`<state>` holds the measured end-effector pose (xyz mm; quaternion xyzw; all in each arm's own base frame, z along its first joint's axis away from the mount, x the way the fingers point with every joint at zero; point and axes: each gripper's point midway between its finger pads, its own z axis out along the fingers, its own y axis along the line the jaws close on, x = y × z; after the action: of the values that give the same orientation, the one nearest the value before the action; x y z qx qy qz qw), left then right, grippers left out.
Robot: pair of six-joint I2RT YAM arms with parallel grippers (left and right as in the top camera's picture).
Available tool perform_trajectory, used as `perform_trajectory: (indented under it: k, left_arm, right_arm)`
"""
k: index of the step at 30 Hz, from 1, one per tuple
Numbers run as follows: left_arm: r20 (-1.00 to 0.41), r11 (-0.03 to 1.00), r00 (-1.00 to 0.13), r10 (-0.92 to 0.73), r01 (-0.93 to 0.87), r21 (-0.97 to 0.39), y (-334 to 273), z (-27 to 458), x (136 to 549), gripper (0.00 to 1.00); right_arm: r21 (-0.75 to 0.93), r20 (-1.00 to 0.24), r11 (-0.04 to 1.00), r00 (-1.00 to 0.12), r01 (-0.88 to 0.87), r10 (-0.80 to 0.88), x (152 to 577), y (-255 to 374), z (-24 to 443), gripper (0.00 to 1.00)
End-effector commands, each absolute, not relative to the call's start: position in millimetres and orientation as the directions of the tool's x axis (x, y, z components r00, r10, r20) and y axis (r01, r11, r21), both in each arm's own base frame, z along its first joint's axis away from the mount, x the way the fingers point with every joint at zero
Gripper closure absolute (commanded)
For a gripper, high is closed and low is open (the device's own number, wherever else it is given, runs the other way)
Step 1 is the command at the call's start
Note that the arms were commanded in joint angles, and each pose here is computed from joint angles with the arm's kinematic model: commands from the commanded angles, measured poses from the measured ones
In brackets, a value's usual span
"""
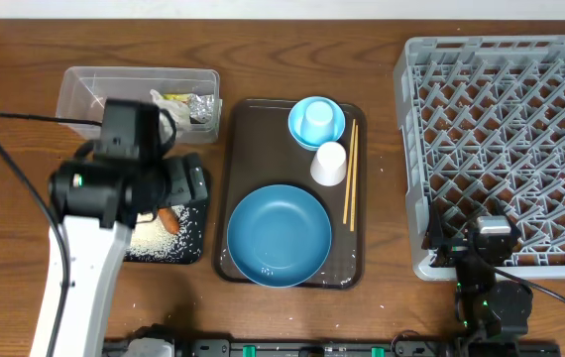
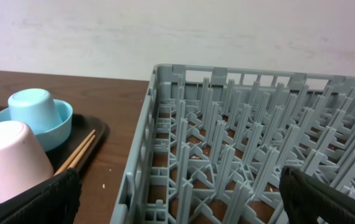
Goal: Sort waste into correct bins and load items into the dishwasher rack
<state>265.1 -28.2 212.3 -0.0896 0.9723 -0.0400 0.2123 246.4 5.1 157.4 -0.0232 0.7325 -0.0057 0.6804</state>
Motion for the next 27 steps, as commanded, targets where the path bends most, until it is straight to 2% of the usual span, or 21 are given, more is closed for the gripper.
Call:
perform_trajectory:
  k: [1, 5, 9, 15, 17, 22, 27]
  left_arm:
    - [-0.487, 0.995, -0.873, -0.028, 0.023, -0.097, -35.2, 203.7, 256.9, 0.03]
    - [-0.630, 0.993, -0.774, 0.054, 0.111, -0.051, -34.7, 189.8, 254.7, 0.02]
    - [-0.728, 0.993, -0.683, 0.055, 0.115, -0.033, -31.2, 180.5, 243.9, 0.02]
    - [-0.777, 0.995, -0.627, 0.049, 0.099, -0.018, -26.8, 157.9, 240.8, 0.02]
    - [-0.815, 0.995, -0.579, 0.040, 0.094, -0.018, -25.9, 156.5, 246.0, 0.02]
    - [-0.881, 0.997, -0.468, -0.072, -0.001, -0.081, -9.8, 153.9, 248.8, 0.02]
    - [-0.899, 0.995, -0.428, -0.097, -0.042, -0.087, 0.5, 140.3, 242.2, 0.02]
  right_arm:
    - [-0.037, -0.996, 0.999, -0.076, -0.022, -0.039, 246.3, 3.8, 156.2, 0.01]
    - [-0.037, -0.996, 0.999, -0.076, -0.022, -0.039, 246.3, 3.8, 156.2, 0.01]
    - [-0.037, -0.996, 0.999, -0.076, -0.022, -0.039, 246.3, 3.8, 156.2, 0.01]
    - [-0.037, -0.996, 0.999, -0.076, -0.022, -0.039, 246.3, 3.8, 156.2, 0.01]
    - [-0.037, -0.996, 0.999, -0.076, -0.022, -0.039, 246.3, 3.8, 156.2, 0.01]
    - [-0.037, -0.996, 0.999, -0.076, -0.022, -0.039, 246.3, 3.8, 156.2, 0.01]
    - [-0.037, -0.996, 0.999, -0.076, -0.022, -0.039, 246.3, 3.8, 156.2, 0.01]
